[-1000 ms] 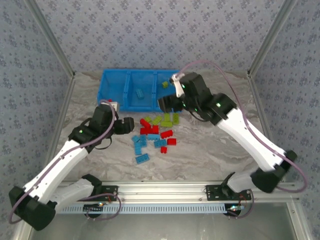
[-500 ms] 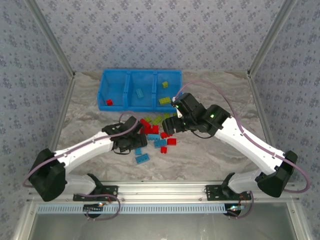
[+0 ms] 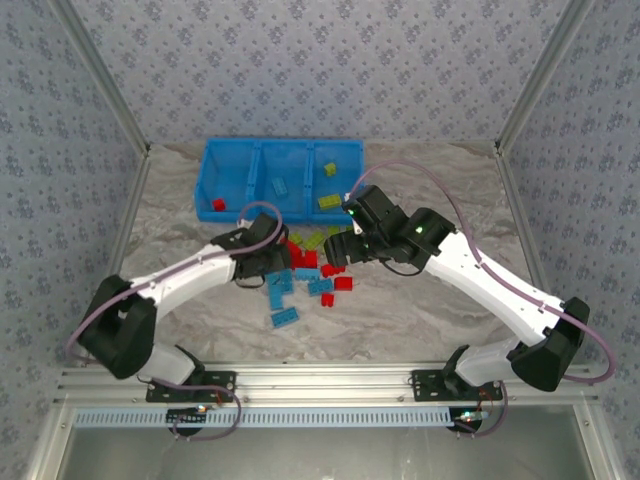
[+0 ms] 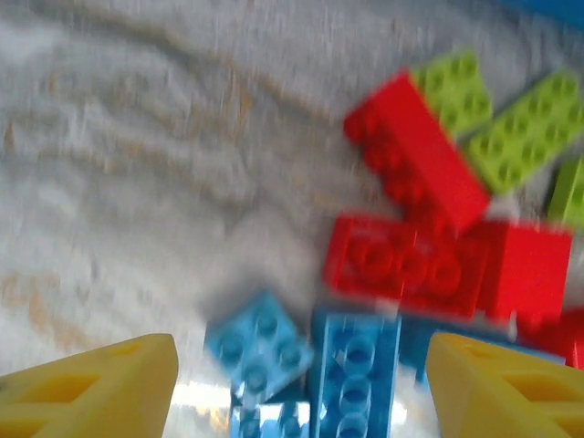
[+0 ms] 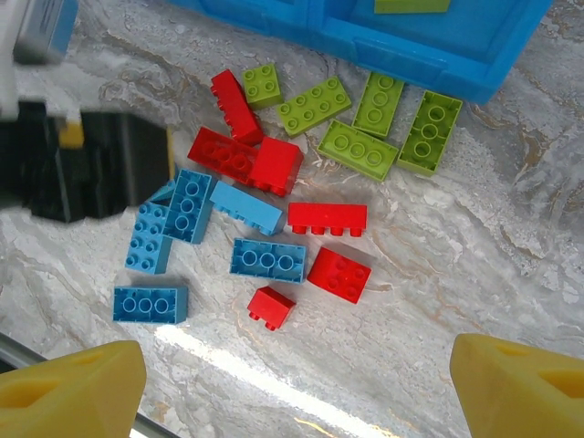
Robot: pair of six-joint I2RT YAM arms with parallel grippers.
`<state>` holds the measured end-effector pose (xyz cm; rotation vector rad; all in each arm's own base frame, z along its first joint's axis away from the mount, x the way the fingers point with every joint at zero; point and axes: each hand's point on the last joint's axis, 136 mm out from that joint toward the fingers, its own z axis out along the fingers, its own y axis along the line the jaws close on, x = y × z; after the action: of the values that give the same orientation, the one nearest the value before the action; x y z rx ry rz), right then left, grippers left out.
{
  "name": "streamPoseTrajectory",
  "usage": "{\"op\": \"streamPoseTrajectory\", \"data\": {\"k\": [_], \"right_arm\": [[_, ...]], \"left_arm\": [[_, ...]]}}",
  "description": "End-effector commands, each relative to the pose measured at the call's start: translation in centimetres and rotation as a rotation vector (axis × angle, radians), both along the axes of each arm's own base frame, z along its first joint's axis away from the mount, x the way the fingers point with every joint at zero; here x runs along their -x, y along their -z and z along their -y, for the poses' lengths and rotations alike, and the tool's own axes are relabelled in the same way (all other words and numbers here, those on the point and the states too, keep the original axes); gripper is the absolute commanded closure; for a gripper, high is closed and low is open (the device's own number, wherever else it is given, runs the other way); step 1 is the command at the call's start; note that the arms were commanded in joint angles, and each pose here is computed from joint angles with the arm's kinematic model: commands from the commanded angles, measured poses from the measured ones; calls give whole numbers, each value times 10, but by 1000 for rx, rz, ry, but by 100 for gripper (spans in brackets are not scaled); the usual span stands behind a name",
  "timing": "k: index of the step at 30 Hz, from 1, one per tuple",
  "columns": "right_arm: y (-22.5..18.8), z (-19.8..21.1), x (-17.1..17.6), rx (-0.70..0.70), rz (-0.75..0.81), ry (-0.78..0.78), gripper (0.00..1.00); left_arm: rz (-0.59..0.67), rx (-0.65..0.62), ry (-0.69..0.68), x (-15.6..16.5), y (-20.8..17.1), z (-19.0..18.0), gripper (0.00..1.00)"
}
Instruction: Sort the legos into containers by color
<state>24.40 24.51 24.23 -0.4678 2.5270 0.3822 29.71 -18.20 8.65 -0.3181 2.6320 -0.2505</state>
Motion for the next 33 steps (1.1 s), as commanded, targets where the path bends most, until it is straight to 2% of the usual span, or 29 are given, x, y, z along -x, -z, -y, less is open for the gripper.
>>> {"op": "streamPoseTrajectory", "data": {"k": [1, 8, 15, 21, 27, 30, 33], "right_arm": [[2, 8, -1, 19, -4, 40, 11], [4, 12, 0, 13, -9, 64, 11], [4, 16, 2, 12, -6, 78, 11], [3, 20, 2, 14, 1, 94, 11], [4, 17, 1, 8, 0, 92, 11], [6, 16, 2, 8, -10, 90, 11], [6, 15, 2, 4, -18, 87, 11]], "left_arm": [[62, 55, 13, -35, -11, 15, 25], [13, 104, 18, -69, 7, 38, 23], [-73, 90, 13, -67, 36, 41, 25], [-120, 64, 2, -55, 54, 32, 37], [-118, 62, -13, -50, 55, 27, 56], [-109, 64, -20, -51, 50, 25, 68], [-96, 67, -23, -52, 43, 23, 75]]}}
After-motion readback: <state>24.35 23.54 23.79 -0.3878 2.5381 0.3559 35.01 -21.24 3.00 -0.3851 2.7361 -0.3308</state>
